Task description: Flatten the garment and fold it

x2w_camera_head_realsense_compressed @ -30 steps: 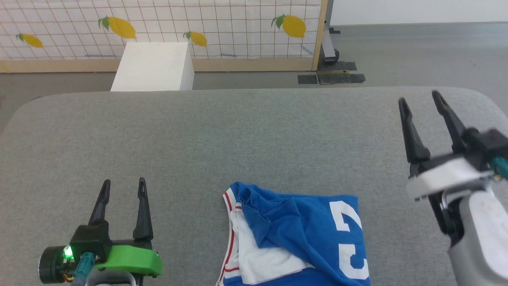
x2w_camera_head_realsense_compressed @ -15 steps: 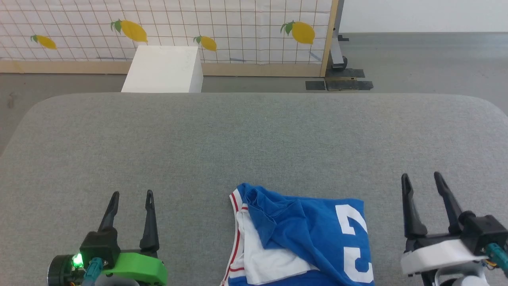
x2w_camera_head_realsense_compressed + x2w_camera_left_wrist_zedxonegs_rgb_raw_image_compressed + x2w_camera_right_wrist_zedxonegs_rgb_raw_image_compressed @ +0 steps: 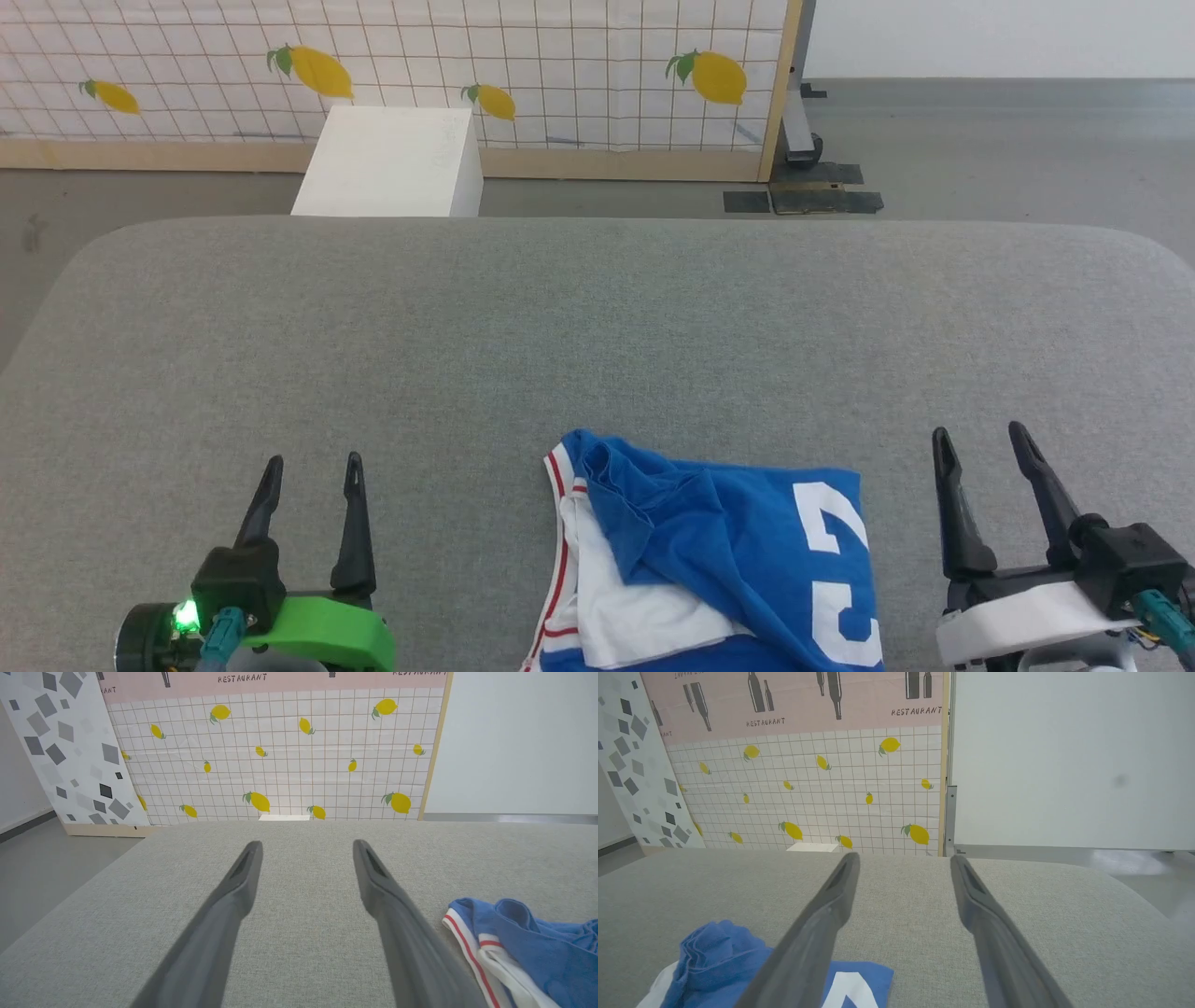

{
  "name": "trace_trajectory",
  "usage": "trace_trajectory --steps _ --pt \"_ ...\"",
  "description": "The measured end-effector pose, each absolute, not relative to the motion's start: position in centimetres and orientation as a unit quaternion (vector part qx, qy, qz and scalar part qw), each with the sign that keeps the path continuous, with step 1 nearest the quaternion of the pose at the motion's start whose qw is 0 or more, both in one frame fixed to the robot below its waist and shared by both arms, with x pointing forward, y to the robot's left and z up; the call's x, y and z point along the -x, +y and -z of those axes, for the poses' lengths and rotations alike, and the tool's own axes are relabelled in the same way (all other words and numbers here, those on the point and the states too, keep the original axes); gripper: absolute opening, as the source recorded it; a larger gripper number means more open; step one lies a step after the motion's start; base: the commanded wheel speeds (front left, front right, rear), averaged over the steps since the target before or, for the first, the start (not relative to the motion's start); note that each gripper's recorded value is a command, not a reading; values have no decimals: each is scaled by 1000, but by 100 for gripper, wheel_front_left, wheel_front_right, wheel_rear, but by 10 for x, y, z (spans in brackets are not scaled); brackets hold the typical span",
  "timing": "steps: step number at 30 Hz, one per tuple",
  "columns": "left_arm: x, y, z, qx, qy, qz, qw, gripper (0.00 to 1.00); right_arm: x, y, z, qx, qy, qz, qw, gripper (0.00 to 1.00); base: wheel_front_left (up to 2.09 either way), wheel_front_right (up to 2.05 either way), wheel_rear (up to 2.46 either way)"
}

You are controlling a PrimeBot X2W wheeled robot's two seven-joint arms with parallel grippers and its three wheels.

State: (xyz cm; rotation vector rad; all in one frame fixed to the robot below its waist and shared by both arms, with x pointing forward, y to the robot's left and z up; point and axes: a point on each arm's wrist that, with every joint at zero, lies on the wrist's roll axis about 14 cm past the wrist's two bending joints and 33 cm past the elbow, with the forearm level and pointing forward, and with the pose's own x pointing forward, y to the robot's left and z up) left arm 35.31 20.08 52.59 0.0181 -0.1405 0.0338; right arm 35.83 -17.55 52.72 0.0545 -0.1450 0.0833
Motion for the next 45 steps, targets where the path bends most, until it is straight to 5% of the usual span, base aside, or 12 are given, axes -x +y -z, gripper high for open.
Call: trace_trajectory --steps 13,20,27,37,45 --pt "-356 200 -520 -5 -61 -17 998 100 -405 -162 -613 30 -146 -93 984 100 0 0 0" --pt "-361 201 -512 -5 -50 -17 999 100 -429 -158 -547 87 98 -161 978 100 0 0 0" --pt "-363 204 -506 -2 -39 -21 999 100 -376 -155 -450 92 397 -246 879 100 0 0 0" --pt "-377 203 -498 3 -28 -20 999 100 -350 -152 -403 57 534 -279 796 100 0 0 0" --pt "-385 205 -491 11 -18 -24 999 100 -347 -124 -371 29 567 -302 766 100 0 0 0"
